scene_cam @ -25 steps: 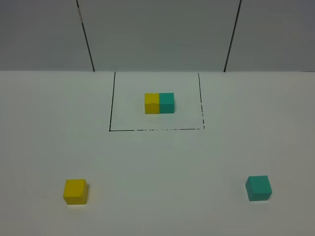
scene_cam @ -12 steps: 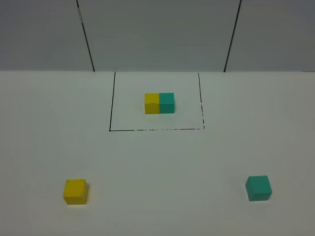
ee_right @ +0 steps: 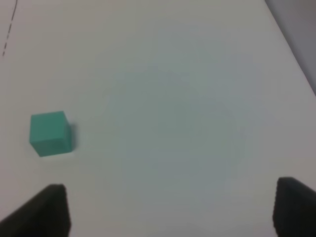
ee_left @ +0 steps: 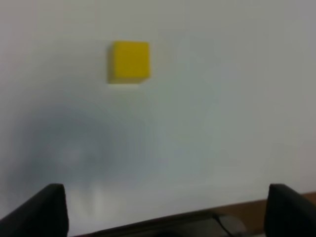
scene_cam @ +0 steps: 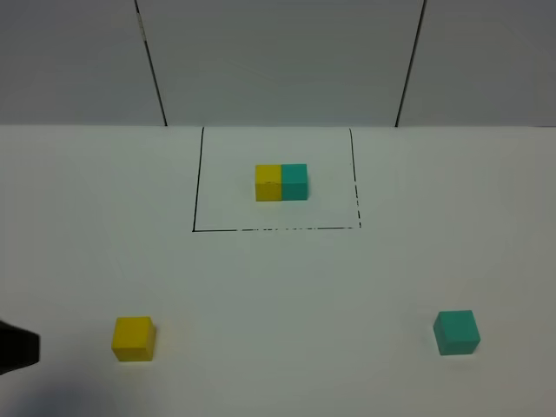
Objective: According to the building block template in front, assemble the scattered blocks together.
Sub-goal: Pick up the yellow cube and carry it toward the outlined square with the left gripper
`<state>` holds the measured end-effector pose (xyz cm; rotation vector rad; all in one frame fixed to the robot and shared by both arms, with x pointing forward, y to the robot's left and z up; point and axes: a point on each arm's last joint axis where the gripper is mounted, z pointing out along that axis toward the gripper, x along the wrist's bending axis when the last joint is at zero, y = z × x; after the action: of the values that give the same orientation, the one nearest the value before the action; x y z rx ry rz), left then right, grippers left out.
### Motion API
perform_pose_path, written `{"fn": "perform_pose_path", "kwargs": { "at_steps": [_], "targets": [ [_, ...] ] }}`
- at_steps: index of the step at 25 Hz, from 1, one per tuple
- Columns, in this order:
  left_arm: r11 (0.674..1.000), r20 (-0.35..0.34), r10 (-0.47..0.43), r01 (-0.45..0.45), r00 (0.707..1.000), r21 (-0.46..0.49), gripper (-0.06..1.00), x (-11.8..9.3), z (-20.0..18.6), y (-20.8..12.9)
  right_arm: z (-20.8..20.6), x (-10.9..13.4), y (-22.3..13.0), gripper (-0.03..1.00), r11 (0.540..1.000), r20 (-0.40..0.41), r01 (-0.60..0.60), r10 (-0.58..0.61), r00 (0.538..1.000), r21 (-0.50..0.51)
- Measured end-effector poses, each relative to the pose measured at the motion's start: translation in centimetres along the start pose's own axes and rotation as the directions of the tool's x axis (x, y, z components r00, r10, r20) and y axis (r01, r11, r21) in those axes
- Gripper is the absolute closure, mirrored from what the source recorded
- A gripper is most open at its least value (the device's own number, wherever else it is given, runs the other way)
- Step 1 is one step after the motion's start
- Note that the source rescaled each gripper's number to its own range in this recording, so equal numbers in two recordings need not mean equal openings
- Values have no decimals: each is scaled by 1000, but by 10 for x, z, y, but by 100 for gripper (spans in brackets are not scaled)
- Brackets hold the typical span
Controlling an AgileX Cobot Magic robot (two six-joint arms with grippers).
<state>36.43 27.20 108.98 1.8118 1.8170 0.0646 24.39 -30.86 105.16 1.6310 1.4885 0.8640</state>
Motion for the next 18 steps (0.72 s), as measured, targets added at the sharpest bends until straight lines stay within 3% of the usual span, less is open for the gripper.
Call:
{"fn": "perform_pose_path", "kwargs": {
  "at_steps": [3, 5, 10, 12, 18],
  "targets": [
    [995, 42, 26, -30, 999, 96, 17, -6, 16, 20, 0, 0, 0, 30, 1000, 0, 0, 0, 1000, 0],
    [987, 16, 35, -38, 999, 159, 17, -5, 27, 29, 0, 0, 0, 30, 1000, 0, 0, 0, 1000, 0],
    [954, -223, -30, 95, 974, 286, 17, 18, 57, 41, 0, 0, 0, 30, 1000, 0, 0, 0, 1000, 0],
    [939, -274, -55, 143, 960, 313, 17, 25, 69, 45, 0, 0, 0, 30, 1000, 0, 0, 0, 1000, 0],
    [935, -239, -70, 147, 968, 324, 17, 28, 95, 55, 0, 0, 0, 30, 1000, 0, 0, 0, 1000, 0]
  ]
}}
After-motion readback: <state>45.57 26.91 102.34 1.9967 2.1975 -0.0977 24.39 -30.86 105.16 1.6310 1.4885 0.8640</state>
